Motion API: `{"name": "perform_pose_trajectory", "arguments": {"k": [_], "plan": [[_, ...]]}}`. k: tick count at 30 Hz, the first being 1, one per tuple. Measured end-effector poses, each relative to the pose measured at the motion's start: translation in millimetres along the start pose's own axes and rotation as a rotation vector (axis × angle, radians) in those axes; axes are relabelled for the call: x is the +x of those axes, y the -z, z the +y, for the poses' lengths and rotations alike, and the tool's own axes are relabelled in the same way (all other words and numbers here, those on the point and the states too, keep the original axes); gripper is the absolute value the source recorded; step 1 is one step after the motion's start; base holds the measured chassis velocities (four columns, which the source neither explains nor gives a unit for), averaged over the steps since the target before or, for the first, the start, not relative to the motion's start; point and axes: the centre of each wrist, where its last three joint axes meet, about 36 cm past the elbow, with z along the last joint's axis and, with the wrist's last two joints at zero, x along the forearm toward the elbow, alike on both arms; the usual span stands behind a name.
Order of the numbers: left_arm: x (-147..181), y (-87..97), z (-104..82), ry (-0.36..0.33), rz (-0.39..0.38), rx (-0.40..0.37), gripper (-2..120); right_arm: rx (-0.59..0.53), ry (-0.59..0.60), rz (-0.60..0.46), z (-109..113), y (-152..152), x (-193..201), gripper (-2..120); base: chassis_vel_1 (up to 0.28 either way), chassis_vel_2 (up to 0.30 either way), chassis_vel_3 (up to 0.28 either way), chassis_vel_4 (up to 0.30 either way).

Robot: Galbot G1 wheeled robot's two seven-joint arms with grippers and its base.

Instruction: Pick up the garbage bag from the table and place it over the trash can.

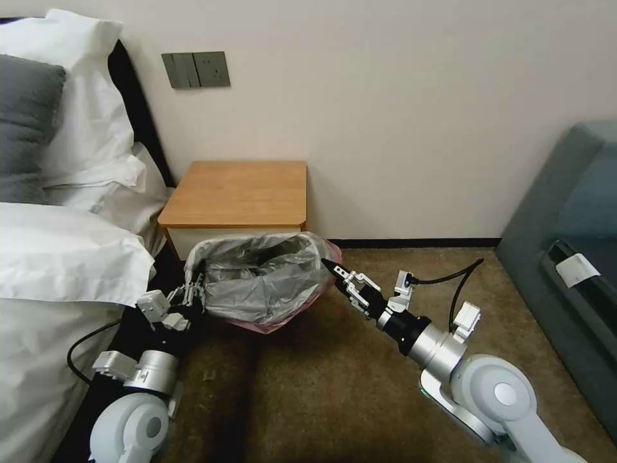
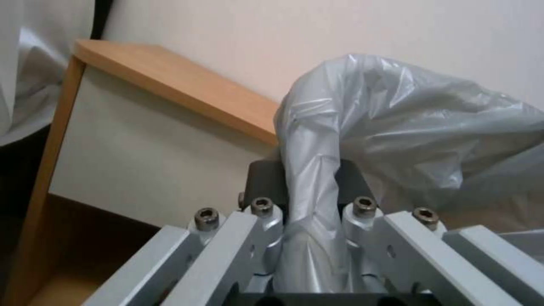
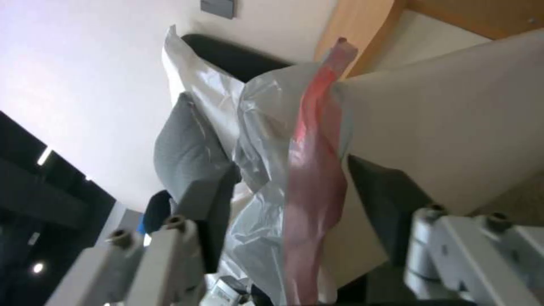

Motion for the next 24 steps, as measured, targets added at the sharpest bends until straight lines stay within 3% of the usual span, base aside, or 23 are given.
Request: {"name": "perform_pose_trajectory", "arguments": {"k": [9,11,14,24], "plan": [[0,-0.9,-0.9,0.000,0.001,0.001,9,0.010,-0.009,0.002,-1,-1,2,19,0.000,0.000,0.000,0.000],[0,-0.9,-0.9,0.000,0.001,0.001,9,0.011,-0.009,0.002,-1,-1,2,17,0.000,0.000,0.000,0.000],[0,-0.8,-1.2,0.000,0.002,0.000,9,0.020,-0.013,0.005,1,-1,4,1,0.000,0.000,0.000,0.000],[-2,0.2,-2.2,-0.004,-0.004,-0.001,9,0.117,-0.065,0.039,-4,-5,13,0,0.000,0.000,0.000,0.000]]}}
